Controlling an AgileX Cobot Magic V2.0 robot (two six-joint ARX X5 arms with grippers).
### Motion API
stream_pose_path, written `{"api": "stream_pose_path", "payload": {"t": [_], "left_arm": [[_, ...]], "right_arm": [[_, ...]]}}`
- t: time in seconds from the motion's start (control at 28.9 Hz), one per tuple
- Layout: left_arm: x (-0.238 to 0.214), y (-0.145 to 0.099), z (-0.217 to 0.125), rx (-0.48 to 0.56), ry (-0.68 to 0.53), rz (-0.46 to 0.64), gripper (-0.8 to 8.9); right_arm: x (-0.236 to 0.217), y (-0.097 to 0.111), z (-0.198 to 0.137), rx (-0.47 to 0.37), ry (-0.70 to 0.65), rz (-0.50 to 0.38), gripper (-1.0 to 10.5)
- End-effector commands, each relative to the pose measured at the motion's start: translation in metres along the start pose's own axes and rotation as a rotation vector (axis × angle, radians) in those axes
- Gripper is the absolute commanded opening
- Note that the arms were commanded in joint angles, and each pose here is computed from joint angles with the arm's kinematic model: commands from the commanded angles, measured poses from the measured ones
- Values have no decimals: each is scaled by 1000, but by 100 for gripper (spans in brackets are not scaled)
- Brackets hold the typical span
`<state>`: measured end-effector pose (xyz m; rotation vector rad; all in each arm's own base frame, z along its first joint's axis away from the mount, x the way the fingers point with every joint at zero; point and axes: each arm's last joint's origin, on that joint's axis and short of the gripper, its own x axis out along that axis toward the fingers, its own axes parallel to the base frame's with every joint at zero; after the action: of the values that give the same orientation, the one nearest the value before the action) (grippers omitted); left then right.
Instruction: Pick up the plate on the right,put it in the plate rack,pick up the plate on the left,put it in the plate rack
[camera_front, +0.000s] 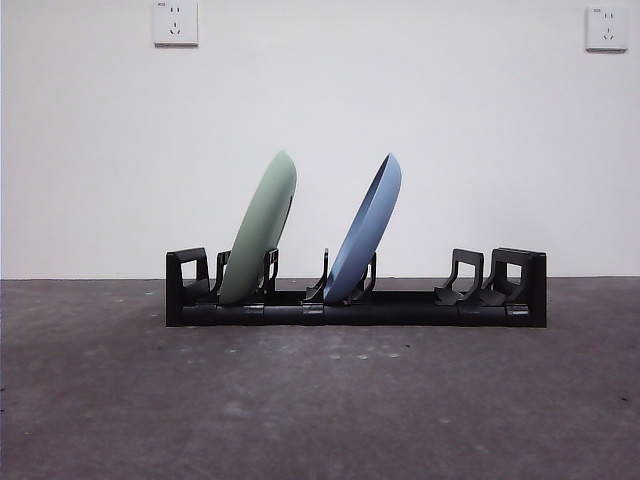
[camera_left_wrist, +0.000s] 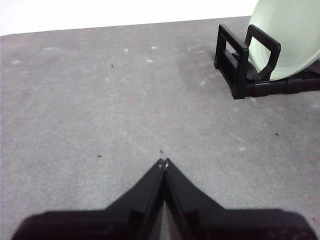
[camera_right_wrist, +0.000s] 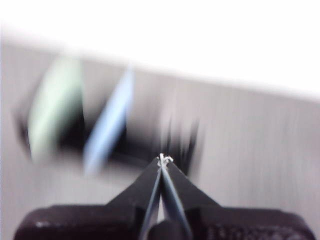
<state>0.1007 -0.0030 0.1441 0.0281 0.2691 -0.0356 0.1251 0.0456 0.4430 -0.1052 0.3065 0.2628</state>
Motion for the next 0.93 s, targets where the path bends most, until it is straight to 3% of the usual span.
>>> {"api": "stream_pose_path", "payload": {"t": [0.03, 0.14, 0.21, 0.38, 0.55, 0.93], "left_arm": [[1, 0, -3, -7, 14, -1, -3], [2, 0, -5, -7, 32, -2, -4], [3, 0, -5, -7, 40, -2, -4], [4, 0, -6, -7, 51, -2, -4], [4, 0, -6, -8, 56, -2, -4], [4, 0, -6, -7, 56, -2, -4]], "right_arm": [[-20, -13, -16, 13, -177, -18, 1], [-32, -22, -65, 4, -282, -196, 1], [-25, -22, -102, 10, -337, -253, 1], [-1, -19, -165, 49, -381, -251, 1], [24, -17, -221, 75, -342, -263, 1], [53, -15, -285, 85, -201, -257, 1]]}}
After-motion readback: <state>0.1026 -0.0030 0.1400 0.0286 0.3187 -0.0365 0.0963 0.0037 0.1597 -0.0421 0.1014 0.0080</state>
